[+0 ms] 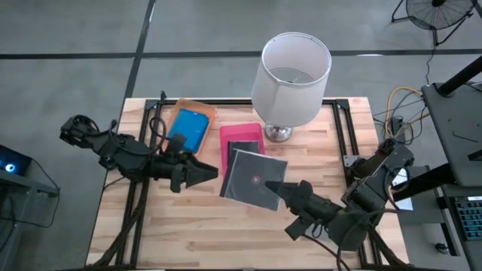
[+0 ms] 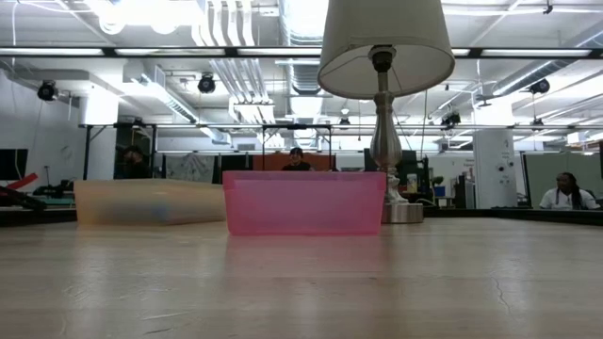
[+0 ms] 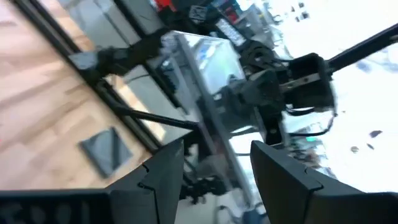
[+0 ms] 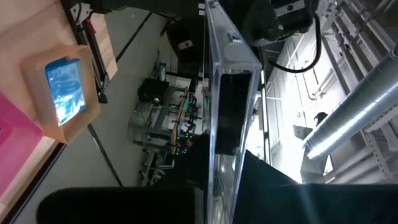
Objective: Pick & place jewel cases by type
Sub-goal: Put the left black cd case into the pink bin
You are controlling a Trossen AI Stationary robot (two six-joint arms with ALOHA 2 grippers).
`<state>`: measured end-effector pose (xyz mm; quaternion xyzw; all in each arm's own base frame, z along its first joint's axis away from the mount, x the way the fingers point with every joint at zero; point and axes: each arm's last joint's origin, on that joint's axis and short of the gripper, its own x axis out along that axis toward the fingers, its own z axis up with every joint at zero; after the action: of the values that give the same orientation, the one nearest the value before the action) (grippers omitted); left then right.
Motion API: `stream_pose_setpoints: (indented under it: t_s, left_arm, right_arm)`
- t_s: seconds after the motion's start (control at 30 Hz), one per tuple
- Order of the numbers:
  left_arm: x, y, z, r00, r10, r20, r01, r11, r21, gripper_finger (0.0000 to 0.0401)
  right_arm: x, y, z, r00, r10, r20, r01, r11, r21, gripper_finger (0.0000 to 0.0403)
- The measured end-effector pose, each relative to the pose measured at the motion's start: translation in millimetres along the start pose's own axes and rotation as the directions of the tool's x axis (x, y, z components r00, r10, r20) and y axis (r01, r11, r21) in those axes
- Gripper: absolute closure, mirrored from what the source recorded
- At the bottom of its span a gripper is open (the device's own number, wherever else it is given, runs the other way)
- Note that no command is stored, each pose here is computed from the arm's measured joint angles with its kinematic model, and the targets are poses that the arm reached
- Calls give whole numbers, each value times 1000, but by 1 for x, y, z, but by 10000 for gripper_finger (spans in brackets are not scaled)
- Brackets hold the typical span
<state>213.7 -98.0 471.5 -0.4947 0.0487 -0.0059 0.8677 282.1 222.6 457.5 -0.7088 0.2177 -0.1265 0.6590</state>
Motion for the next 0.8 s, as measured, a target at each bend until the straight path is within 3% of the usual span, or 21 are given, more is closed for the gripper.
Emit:
stream_pose_setpoints:
  t_s: [0.23,0.8]
  left_arm:
    - [10,4,-3,995,-101,-5,101,994,-50,233]
    - [27,11,-11,992,-116,-53,110,989,-94,233]
  right_arm:
    - [1,2,1,1000,5,9,-5,1000,-20,390]
    - [2,3,2,1000,10,12,-9,999,-38,390]
